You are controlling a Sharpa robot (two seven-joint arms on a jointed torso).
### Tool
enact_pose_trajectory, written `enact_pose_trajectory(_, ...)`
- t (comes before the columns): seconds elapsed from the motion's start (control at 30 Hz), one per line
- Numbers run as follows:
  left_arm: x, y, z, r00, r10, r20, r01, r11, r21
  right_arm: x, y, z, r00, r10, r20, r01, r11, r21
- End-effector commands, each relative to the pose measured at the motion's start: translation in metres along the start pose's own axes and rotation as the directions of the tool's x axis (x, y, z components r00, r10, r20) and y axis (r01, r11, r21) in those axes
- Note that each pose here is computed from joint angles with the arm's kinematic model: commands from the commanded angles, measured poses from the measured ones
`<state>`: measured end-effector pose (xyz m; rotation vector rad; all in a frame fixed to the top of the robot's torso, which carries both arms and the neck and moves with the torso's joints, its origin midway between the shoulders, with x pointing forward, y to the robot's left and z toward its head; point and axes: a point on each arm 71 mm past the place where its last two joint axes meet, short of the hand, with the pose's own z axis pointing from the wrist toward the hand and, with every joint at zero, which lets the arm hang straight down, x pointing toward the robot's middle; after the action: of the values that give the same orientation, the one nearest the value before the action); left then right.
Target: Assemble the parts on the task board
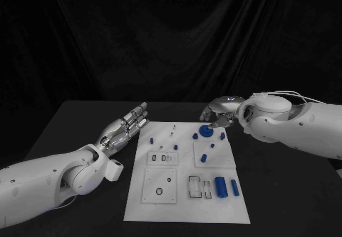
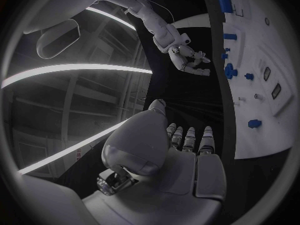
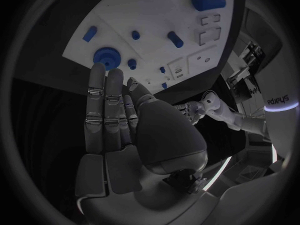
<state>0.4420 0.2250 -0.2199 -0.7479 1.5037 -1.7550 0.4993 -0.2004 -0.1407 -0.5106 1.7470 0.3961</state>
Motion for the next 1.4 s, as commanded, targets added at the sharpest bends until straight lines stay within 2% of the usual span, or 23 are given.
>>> enact_pose_trajectory(0.03, 0.0014, -0.0039, 0.0006, 1.0, -0.006, -0.017, 0.006, 0.999, 0.037, 0.0, 0.003, 0.002, 0.982, -0.156, 0.107, 0.159, 0.987, -0.023)
enact_pose_trajectory(0.5, 0.0005, -0.003, 0.0019, 1.0, -0.007, -0.021, 0.008, 0.999, 0.038, 0.028, 0.005, 0.011, 0.982, -0.142, 0.122, 0.151, 0.986, -0.064)
enact_pose_trajectory(0.67, -0.0008, -0.0025, 0.0023, 1.0, -0.006, -0.02, 0.007, 0.999, 0.038, 0.035, 0.007, 0.013, 0.985, -0.138, 0.106, 0.147, 0.986, -0.081)
enact_pose_trajectory(1.4, -0.0001, -0.0008, 0.005, 0.999, -0.013, -0.033, 0.014, 0.999, 0.035, 0.051, 0.007, 0.02, 0.989, -0.126, 0.077, 0.133, 0.985, -0.106)
